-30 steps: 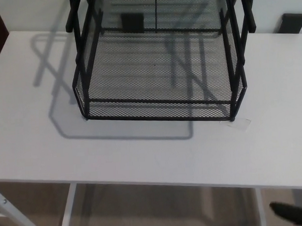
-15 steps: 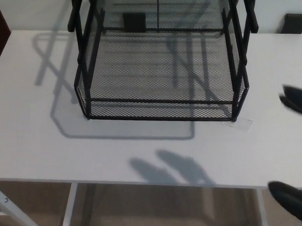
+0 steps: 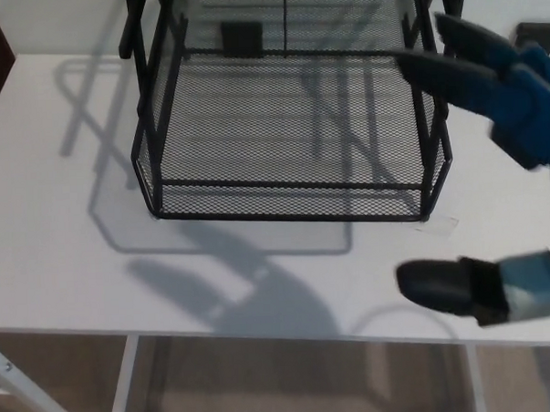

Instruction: The robot walks towards a file tray kept in the middle of a desk and uses its right hand to grab a tray and pulls it out towards itself

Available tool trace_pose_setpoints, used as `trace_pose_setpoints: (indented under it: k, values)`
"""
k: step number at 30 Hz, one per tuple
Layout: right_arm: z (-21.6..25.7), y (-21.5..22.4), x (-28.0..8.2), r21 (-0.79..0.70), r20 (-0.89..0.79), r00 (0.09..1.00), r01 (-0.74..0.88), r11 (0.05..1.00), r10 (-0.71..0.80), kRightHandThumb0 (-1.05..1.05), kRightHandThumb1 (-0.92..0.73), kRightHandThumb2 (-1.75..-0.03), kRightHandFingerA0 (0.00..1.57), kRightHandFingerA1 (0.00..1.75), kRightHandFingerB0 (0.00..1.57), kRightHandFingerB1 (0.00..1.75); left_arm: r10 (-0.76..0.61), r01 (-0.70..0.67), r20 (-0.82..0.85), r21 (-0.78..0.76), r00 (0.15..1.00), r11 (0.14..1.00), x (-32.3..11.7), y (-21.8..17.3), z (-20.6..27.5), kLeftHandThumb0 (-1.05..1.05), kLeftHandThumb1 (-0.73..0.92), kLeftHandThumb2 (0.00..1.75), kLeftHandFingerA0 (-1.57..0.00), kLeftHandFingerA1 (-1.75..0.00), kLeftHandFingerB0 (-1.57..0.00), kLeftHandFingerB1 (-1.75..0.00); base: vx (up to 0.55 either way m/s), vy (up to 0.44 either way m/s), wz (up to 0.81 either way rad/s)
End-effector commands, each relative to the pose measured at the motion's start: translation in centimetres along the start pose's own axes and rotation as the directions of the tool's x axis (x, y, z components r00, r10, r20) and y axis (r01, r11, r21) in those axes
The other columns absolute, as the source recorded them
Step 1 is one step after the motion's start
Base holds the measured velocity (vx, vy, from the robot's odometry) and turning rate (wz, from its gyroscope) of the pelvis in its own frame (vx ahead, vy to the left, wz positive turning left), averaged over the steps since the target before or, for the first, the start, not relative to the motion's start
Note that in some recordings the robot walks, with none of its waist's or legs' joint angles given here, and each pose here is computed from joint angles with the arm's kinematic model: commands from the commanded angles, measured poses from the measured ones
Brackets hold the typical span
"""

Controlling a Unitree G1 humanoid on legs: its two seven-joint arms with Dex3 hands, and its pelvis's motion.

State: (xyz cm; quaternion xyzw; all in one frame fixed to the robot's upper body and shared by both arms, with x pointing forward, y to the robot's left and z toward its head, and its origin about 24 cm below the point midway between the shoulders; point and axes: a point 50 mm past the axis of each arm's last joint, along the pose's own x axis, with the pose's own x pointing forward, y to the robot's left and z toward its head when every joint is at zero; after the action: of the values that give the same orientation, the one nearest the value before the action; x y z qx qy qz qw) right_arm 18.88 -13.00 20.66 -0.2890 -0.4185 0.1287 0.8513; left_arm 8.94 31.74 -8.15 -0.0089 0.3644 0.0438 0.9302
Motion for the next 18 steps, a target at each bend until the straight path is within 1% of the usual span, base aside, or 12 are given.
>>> trace_pose_setpoints:
  k: [1, 2, 3, 4, 5, 6, 7, 9, 11, 12, 15, 18]
  values:
    - [-2.2, 5.2, 7.0, -0.582, -0.235, 0.914, -0.405, 0.705, 0.331, -0.67, -0.4, -0.76, 0.04, 0.39, 0.18, 0.38, -0.049, 0.047, 0.01, 0.126, 0.999, 0.991, -0.4, 0.0, 0.7, -0.26, 0.5, 0.54, -0.49, -0.41, -0.37, -0.36, 0.0, 0.0, 0.0]
    - [-2.4, 5.5, 7.0, -0.574, -0.243, 0.911, -0.411, 0.708, 0.333, -0.67, -0.4, -0.76, 0.04, 0.39, 0.18, 0.38, -0.054, 0.052, 0.009, 0.13, 0.999, 0.99, -0.4, 0.0, 0.7, -0.26, 0.5, 0.54, -0.49, -0.41, -0.37, -0.36, 0.0, 0.0, 0.0]
    - [-2.9, 6.0, 7.2, -0.571, -0.264, 0.905, -0.426, 0.702, 0.334, -0.69, -0.4, -0.54, 0.1, 0.38, 0.24, 0.29, -0.052, 0.05, 0.011, 0.135, 0.999, 0.99, -0.3, -0.1, 0.9, -0.34, 0.43, 0.63, -0.46, -0.46, -0.35, -0.41, 0.0, 0.0, 0.0]
    - [-3.2, 6.2, 7.3, -0.568, -0.281, 0.898, -0.44, 0.696, 0.339, -0.69, -0.4, -0.54, 0.1, 0.38, 0.24, 0.29, -0.048, 0.047, 0.01, 0.136, 0.999, 0.99, -0.2, -0.1, 1.0, -0.34, 0.43, 0.63, -0.46, -0.46, -0.35, -0.41, 0.0, 0.0, 0.0]
    - [-3.6, 6.5, 7.3, -0.563, -0.297, 0.892, -0.451, 0.692, 0.34, -0.64, -0.37, -0.73, 0.07, 0.43, 0.18, 0.38, -0.05, 0.048, 0.011, 0.129, 0.999, 0.99, -0.2, -0.1, 1.1, -0.34, 0.42, 0.62, -0.47, -0.47, -0.35, -0.41, 0.0, 0.0, 0.0]
    - [-4.1, 7.0, 7.4, -0.55, -0.318, 0.883, -0.468, 0.692, 0.345, -0.66, -0.4, -0.53, 0.11, 0.36, 0.24, 0.29, -0.052, 0.049, 0.017, 0.133, 0.999, 0.99, -0.3, -0.1, 1.1, -0.34, 0.42, 0.62, -0.49, -0.47, -0.36, -0.42, 0.0, 0.0, 0.0]
    - [-4.7, 7.4, 7.3, -0.545, -0.342, 0.872, -0.488, 0.681, 0.351, -0.62, -0.36, -0.72, 0.08, 0.4, 0.19, 0.37, -0.051, 0.049, 0.014, 0.123, 0.999, 0.991, -0.3, -0.1, 1.0, -0.32, 0.43, 0.62, -0.49, -0.47, -0.36, -0.42, 0.0, 0.0, 0.0]
    - [-5.6, 8.0, 7.4, -0.537, -0.402, 0.838, -0.543, 0.645, 0.37, -0.65, -0.39, -0.72, 0.07, 0.37, 0.18, 0.37, -0.045, 0.045, 0.003, 0.097, 0.999, 0.994, -0.3, -0.2, 0.9, -0.29, 0.44, 0.61, -0.5, -0.46, -0.38, -0.41, 0.0, 0.0, 0.0]
    - [-6.7, 8.7, 7.5, -0.541, -0.452, 0.81, -0.582, 0.607, 0.374, -0.66, -0.38, -0.71, 0.09, 0.37, 0.2, 0.36, -0.044, 0.043, 0.003, 0.114, 0.999, 0.993, -0.3, -0.2, 1.0, -0.29, 0.44, 0.61, -0.5, -0.46, -0.38, -0.41, 0.0, 0.0, 0.0]
    - [-7.2, 9.0, 7.4, -0.531, -0.471, 0.798, -0.597, 0.601, 0.377, -0.66, -0.37, -0.69, 0.12, 0.37, 0.23, 0.36, -0.044, 0.043, 0.0, 0.121, 0.999, 0.992, -0.3, -0.2, 1.0, -0.29, 0.44, 0.61, -0.49, -0.46, -0.38, -0.41, 0.0, 0.0, 0.0]
    - [-8.0, 9.6, 7.2, -0.503, -0.501, 0.777, -0.62, 0.602, 0.381, -0.6, -0.36, -0.67, 0.11, 0.37, 0.21, 0.35, -0.045, 0.046, -0.006, 0.137, 0.999, 0.99, -0.3, -0.2, 1.0, -0.3, 0.44, 0.62, -0.5, -0.46, -0.38, -0.41, 0.0, 0.0, 0.0]
    - [-9.1, 10.4, 7.0, -0.48, -0.532, 0.757, -0.64, 0.6, 0.38, -0.61, -0.36, -0.67, 0.1, 0.37, 0.2, 0.35, -0.043, 0.043, -0.005, 0.163, 0.999, 0.986, -0.2, -0.2, 1.3, -0.31, 0.44, 0.62, -0.49, -0.46, -0.38, -0.41, 0.0, 0.0, 0.0]
